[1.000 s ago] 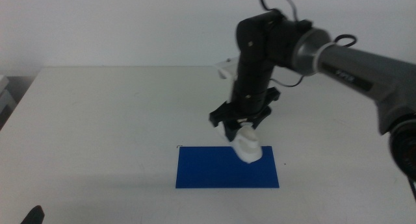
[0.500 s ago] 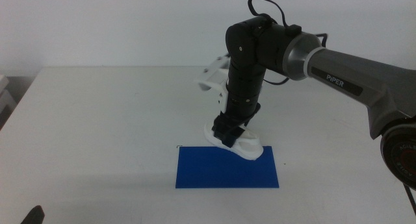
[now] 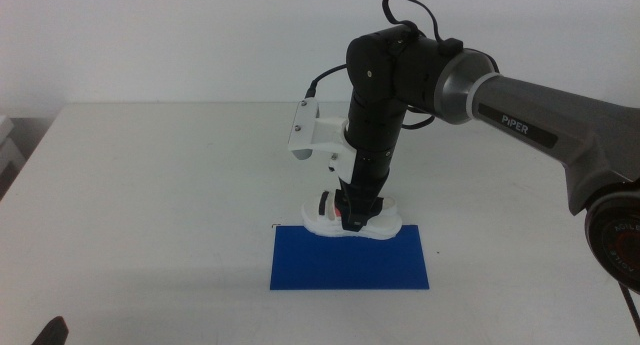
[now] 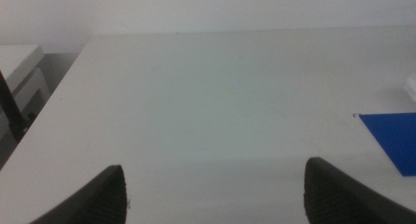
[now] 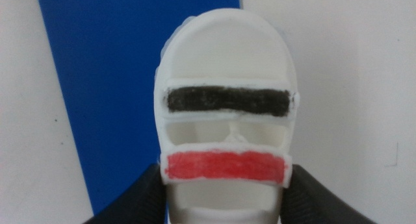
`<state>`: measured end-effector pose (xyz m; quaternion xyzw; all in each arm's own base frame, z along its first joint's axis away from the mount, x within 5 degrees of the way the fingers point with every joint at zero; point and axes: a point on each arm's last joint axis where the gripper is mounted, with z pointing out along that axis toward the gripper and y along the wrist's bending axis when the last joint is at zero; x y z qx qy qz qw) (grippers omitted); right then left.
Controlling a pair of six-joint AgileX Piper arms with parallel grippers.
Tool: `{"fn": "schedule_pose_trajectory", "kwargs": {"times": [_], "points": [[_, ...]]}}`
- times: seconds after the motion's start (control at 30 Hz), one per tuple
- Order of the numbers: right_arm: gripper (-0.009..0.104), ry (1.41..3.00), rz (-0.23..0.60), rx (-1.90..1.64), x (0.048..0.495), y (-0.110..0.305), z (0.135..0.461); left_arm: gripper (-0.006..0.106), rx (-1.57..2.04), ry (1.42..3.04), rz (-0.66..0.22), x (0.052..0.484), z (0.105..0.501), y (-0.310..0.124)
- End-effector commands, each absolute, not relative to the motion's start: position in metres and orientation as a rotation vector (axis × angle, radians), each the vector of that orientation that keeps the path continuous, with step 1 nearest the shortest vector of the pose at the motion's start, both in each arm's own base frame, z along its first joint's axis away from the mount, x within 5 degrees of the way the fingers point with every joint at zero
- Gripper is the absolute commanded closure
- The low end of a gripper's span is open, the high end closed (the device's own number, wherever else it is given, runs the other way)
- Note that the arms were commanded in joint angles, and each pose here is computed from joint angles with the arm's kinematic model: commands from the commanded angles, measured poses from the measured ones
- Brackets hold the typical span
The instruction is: Use one arm to grab the shoe from the table and place it on the mat.
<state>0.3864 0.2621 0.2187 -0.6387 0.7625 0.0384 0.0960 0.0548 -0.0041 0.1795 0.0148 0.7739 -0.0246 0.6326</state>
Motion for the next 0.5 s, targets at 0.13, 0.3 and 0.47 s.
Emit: {"fn": "schedule_pose_trajectory", "kwargs": {"times": [0.13,0.3,0.47], "points": [[0.099,2.182,0.123,-1.925,0.368,0.270,0.256,0.007,0.021,1.684,-0.066,0.055,0.185,-0.004],[0.099,2.193,0.125,-1.942,0.367,0.275,0.248,0.007,0.021,1.684,-0.066,0.055,0.185,-0.004],[0.099,2.247,0.137,-1.915,0.367,0.276,0.241,0.007,0.021,1.684,-0.066,0.055,0.185,-0.004]]}}
